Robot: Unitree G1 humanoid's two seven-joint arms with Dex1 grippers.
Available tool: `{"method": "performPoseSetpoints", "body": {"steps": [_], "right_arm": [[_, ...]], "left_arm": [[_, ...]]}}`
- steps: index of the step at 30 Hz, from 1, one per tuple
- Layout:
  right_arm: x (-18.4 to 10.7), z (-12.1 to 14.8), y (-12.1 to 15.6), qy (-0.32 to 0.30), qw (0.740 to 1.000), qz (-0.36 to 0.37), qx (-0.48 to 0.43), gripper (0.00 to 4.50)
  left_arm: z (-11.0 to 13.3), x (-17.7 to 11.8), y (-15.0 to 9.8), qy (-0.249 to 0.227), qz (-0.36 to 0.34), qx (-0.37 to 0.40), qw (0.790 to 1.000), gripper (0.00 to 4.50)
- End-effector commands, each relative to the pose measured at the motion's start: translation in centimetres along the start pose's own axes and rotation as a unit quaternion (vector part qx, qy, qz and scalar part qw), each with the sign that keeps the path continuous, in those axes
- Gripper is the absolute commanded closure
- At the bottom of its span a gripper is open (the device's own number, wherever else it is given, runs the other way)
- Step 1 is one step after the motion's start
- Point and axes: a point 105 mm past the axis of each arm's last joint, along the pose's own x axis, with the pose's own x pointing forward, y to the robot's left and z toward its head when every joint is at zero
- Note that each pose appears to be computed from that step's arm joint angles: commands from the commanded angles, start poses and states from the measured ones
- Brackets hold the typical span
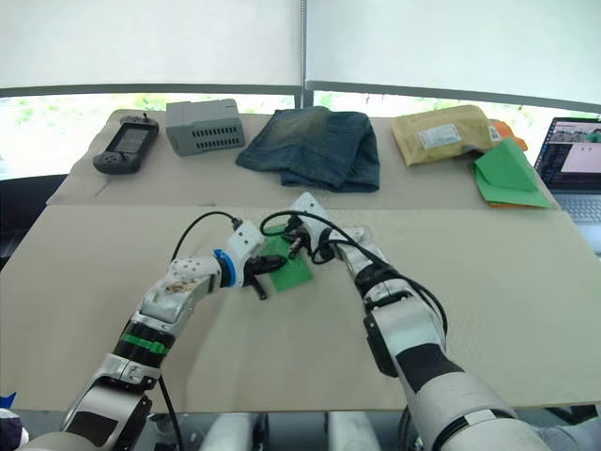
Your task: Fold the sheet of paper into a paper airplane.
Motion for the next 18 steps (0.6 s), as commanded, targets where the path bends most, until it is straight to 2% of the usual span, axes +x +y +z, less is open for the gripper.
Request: {"method": "performPoseSetpoints", "body": {"steps": [1, 5, 8, 13, 18], "right_arm": [[-1.1, 2.2, -0.2, -0.044, 0.998, 0.023, -0.044, 4.48], [-2.5, -0.2, -1.1, -0.002, 0.999, 0.007, -0.043, 4.48], [-3.5, -1.3, -0.8, 0.006, 0.999, 0.019, -0.031, 4.48], [-4.9, -3.5, 2.3, 0.022, 0.995, 0.091, -0.041, 4.48], [-6.2, -5.0, 3.4, 0.055, 0.991, 0.108, -0.056, 4.48]], "left_arm": [[-1.3, -0.1, 0.3, 0.023, 0.007, -0.005, 1.000, 4.50], [-1.3, 0.0, 0.3, 0.023, 0.004, -0.004, 1.000, 4.50], [-1.3, 0.1, 0.3, 0.023, 0.003, -0.003, 1.000, 4.50], [-1.2, 0.3, 0.5, 0.022, 0.001, -0.001, 1.000, 4.50], [-1.1, 0.6, 0.5, 0.022, -0.003, 0.001, 1.000, 4.50]]}}
